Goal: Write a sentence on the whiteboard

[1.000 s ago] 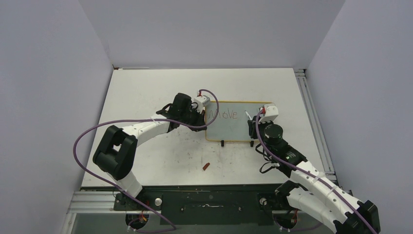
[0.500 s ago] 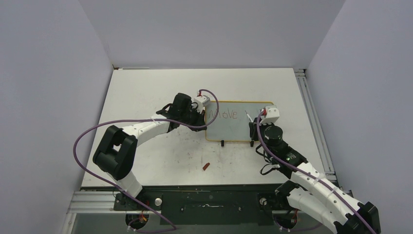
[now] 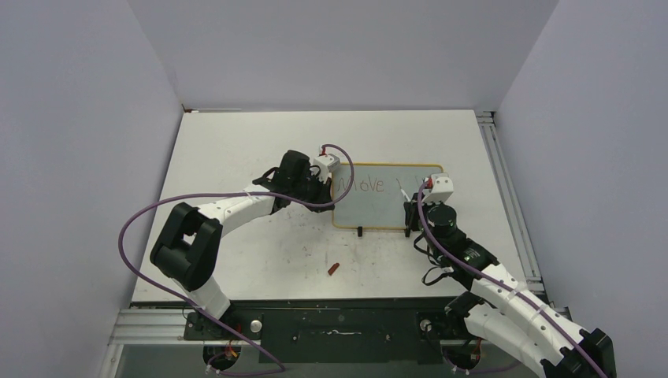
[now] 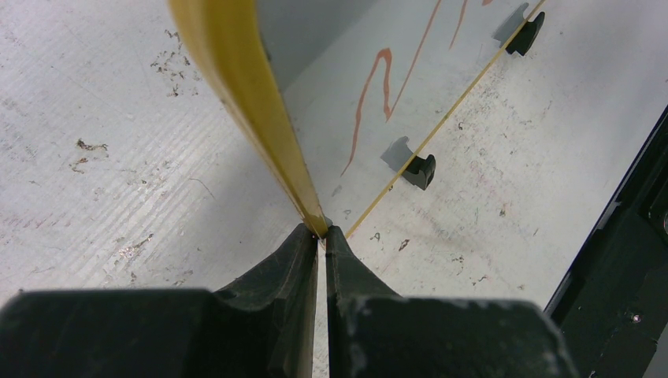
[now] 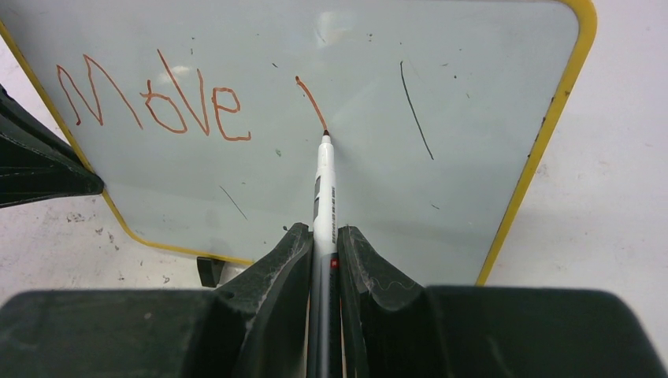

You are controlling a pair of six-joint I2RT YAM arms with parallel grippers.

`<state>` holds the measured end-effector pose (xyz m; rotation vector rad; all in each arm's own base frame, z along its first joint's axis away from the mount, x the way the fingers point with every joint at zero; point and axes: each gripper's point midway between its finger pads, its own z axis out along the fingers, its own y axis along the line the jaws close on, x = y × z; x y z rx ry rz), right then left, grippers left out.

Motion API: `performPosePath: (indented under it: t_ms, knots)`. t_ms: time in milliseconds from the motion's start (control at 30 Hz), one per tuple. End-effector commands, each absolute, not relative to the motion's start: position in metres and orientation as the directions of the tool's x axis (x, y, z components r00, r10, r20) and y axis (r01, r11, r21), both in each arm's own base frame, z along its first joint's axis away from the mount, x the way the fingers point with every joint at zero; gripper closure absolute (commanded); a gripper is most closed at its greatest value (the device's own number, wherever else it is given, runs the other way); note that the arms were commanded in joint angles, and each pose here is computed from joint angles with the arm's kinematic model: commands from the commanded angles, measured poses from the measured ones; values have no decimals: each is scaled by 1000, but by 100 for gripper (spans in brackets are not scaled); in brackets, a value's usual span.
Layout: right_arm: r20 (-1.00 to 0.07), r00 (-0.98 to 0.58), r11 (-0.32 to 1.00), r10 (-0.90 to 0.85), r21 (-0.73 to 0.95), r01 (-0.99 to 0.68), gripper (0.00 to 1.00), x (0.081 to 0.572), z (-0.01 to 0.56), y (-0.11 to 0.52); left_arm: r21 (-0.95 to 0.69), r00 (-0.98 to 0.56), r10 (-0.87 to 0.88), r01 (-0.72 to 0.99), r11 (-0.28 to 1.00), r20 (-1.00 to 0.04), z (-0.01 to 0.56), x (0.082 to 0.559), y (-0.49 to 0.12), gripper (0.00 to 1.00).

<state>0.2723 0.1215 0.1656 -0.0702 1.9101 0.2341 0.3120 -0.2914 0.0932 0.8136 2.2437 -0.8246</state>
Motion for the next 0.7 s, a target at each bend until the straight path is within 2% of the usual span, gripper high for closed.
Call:
performPosePath:
  t_ms: [0,667]
  knots:
    - [-935,-344,985,81,129,-118,95,273,163,113,-302,-577,333,739,603,-746,113,317,-297,96]
    - [-970,-233,990,63,90,-110,95,294,205,114,-303,-581,337,737,604,-741,110,317,-297,96]
